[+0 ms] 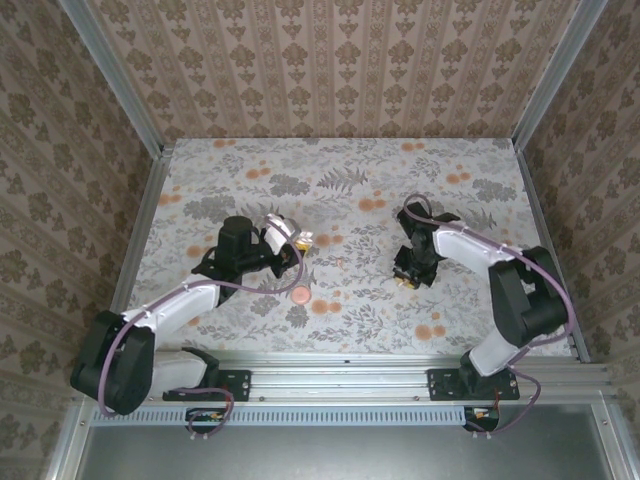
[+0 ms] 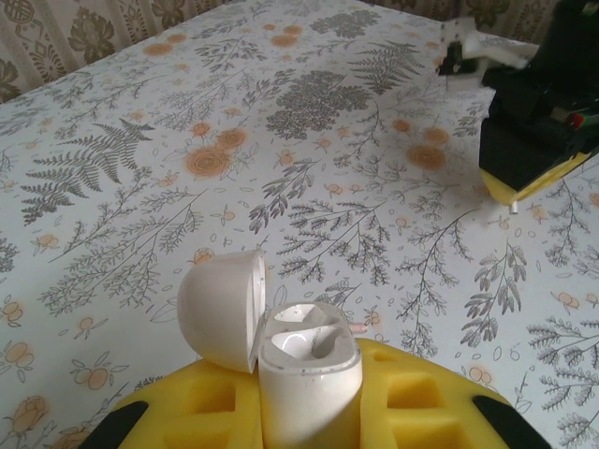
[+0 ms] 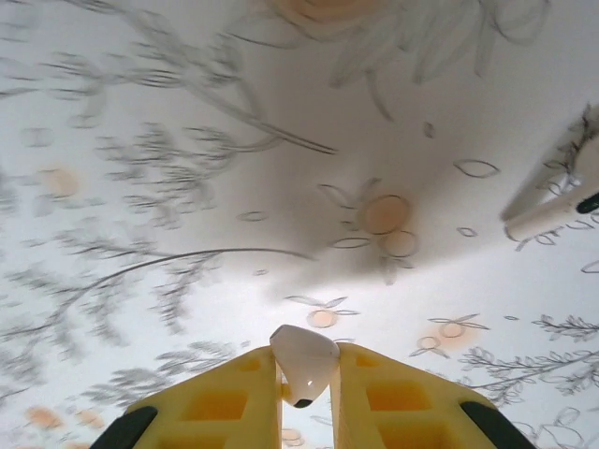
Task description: Insert the wireless bluetooth earbuds into the charging case
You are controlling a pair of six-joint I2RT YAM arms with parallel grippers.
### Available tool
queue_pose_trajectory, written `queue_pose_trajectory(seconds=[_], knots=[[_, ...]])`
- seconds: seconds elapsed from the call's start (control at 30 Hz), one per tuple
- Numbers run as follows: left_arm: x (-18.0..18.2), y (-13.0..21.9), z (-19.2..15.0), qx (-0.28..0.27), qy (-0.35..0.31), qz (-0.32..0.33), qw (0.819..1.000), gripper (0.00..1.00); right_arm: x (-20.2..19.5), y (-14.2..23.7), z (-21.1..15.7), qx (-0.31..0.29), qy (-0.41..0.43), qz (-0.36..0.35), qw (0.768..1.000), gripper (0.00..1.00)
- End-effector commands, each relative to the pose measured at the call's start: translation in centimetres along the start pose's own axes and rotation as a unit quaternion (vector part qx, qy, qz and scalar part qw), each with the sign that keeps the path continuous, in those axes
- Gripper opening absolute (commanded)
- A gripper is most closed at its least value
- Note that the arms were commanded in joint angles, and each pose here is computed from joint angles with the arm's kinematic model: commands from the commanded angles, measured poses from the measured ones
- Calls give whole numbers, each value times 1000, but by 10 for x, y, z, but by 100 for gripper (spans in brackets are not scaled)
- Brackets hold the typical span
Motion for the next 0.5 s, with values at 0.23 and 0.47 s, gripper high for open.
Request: queue_pose_trajectory(seconds=[0.23,0.47], knots=[[-4,-16,-8,-30,21,-46,998,6,67,66,-4,-183,191,177,948,20],[-12,-21,1,-52,-5,-89,995,6,103,109,-19,-258,309,286,869,20]])
Point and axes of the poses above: each hand's point on the last joint's axis, 136 mm out from that joint toward the fingers, its own y axis back along the fingers, its own x axis along the line the jaws close on, z = x × y, the point moved 7 cm from there along y, back along the fingers, and after that the axes turned 7 degrees about y, right-handed, at the moved point
